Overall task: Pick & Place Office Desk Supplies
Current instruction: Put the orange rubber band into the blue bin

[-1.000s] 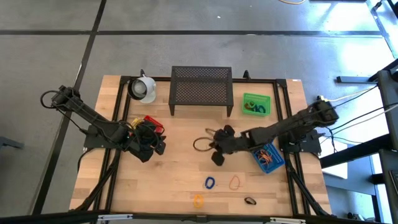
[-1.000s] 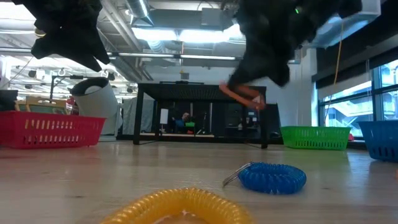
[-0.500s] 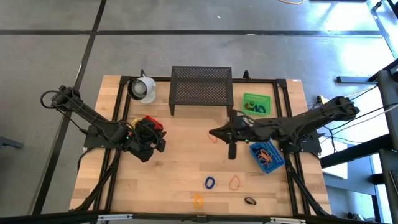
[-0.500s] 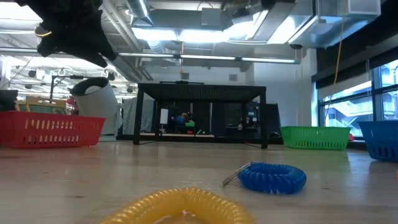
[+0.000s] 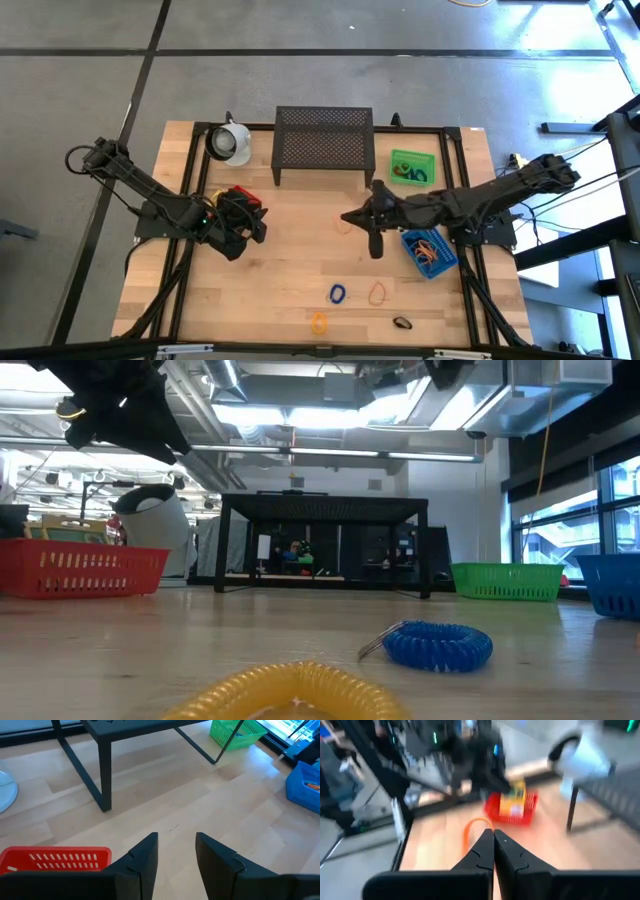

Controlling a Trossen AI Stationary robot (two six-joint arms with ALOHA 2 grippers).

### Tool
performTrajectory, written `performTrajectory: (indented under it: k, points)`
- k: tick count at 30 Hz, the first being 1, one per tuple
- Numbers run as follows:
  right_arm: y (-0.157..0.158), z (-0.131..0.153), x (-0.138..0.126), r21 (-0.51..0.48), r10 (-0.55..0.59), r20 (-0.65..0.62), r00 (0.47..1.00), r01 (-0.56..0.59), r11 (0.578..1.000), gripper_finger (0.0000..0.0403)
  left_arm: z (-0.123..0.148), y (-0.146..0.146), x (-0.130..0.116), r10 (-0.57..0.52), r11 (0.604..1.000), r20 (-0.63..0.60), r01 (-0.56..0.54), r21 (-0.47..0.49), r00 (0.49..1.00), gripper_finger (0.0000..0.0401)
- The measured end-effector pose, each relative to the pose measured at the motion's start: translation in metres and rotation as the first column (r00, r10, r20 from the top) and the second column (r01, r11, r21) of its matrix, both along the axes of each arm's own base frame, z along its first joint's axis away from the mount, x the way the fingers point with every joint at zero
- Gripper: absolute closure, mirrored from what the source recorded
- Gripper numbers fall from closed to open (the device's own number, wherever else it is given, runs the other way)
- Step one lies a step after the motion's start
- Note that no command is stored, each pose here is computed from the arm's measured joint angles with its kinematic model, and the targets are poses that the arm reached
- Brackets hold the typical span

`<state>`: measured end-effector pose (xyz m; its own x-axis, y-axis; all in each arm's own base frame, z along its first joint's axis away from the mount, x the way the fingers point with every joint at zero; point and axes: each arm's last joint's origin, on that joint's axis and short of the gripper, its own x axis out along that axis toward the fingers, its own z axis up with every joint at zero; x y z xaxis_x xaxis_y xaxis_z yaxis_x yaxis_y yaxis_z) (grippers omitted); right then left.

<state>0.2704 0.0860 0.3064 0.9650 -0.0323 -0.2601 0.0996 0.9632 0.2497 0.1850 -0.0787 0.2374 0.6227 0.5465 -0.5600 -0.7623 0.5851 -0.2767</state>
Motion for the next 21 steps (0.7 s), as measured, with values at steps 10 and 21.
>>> performTrajectory:
  k: [10, 21]
  points:
    - [0.0, -0.028, -0.028, 0.203, 0.0, -0.392, 0.92, 0.086, 0.975, 0.0401, 0.0, 0.0, 0.0, 0.001, 1.0, 0.001, -0.001, 0.002, 1.0, 0.0276]
    - [0.004, -0.048, -0.067, 0.197, -0.126, -0.69, 0.713, 0.352, 0.915, 0.0401, 0.001, 0.001, 0.0, -0.015, 0.998, -0.016, 0.016, 0.057, 1.0, 0.0276]
